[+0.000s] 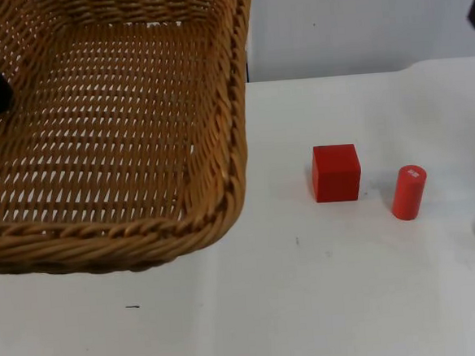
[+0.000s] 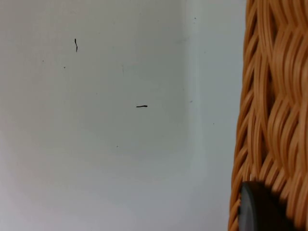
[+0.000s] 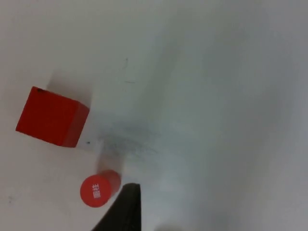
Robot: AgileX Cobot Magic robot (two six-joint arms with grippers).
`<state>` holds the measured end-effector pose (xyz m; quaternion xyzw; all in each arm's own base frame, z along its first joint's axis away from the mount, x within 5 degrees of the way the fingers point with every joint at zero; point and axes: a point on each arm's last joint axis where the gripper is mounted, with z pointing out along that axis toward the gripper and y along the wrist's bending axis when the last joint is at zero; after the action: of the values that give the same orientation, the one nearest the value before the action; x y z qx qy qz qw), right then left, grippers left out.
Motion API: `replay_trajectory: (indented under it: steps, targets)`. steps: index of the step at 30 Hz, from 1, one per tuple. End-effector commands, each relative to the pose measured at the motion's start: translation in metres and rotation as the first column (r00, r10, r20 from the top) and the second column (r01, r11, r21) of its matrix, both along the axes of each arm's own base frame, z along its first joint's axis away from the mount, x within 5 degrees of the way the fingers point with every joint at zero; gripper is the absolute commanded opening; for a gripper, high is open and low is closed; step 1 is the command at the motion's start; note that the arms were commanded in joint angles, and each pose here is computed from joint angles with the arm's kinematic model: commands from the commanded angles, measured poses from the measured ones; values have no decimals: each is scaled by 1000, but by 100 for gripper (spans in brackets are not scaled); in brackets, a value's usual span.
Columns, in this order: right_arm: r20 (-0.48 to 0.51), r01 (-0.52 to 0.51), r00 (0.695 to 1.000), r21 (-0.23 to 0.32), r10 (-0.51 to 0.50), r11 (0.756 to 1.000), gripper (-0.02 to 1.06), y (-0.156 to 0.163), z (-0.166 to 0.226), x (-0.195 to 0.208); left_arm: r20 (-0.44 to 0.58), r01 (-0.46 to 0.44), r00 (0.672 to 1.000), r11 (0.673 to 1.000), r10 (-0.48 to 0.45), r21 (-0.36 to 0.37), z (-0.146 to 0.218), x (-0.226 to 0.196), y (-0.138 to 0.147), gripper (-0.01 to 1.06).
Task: Pick up the basket with the left hand and place the object to the left of the red cylinder into the basket with the right hand.
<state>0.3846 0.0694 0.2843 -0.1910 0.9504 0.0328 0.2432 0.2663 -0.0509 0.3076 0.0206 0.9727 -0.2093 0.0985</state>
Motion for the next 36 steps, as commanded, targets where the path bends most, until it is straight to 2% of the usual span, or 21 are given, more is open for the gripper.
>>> replay_trajectory:
  steps: [1, 6, 10, 11, 16, 17, 18, 22, 23, 25, 27, 28, 30, 32, 36]
  targets:
    - [-3, -71, 997, -19, 71, 997, 104, 12, -3, 5, 11, -1, 1000, 999, 1, -32, 5, -3, -4, 0]
    - [-15, -216, 976, -60, 216, 974, 104, 42, -19, 15, 11, -1, 1000, 999, 2, -34, 5, -3, -4, 0]
    - [-39, -375, 927, -112, 373, 920, 104, 68, -38, 22, 11, -1, 1000, 999, 2, -34, 5, -3, -4, 0]
    - [-39, -375, 927, -112, 373, 920, 104, 68, -38, 22, 11, -1, 1000, 999, 2, -34, 5, -3, -4, 0]
    - [-71, -497, 868, -140, 492, 856, 104, 98, -62, 29, 11, -1, 1000, 999, 2, -34, 5, -3, -4, 0]
    - [-74, -528, 849, -148, 523, 836, 104, 103, -65, 29, 9, -1, 1000, 999, 1, -34, 5, -3, -4, 0]
    - [-74, -528, 849, -148, 523, 836, 104, 103, -65, 29, 9, -1, 1000, 999, 1, -34, 5, -3, -4, 0]
    - [-90, -667, 742, -191, 664, 720, 104, 129, -83, 24, 7, -2, 1000, 999, 2, -49, 6, -3, -5, 0]
    - [-90, -667, 742, -191, 664, 720, 104, 129, -83, 24, 7, -2, 1000, 999, 2, -49, 6, -3, -5, 0]
    - [-93, -705, 705, -205, 703, 679, 104, 139, -92, 23, 6, -3, 1000, 998, 4, -58, 6, -3, -6, 0]
    - [-99, -728, 680, -212, 726, 652, 104, 144, -102, 24, 6, -5, 1000, 998, 5, -66, 6, -3, -6, 0]
    - [-99, -728, 680, -212, 726, 652, 104, 144, -102, 24, 6, -5, 1000, 998, 5, -66, 6, -3, -6, 0]
    - [-119, -753, 653, -210, 748, 624, 104, 146, -118, 26, 5, -5, 1000, 998, 6, -70, 6, -3, -7, 0]
    - [-125, -763, 641, -207, 757, 612, 104, 148, -128, 28, 6, -9, 1000, 997, 9, -71, 6, -3, -7, 0]
    - [-130, -767, 637, -206, 760, 608, 104, 152, -138, 36, 4, -11, 1000, 997, 11, -73, 7, -3, -7, 0]
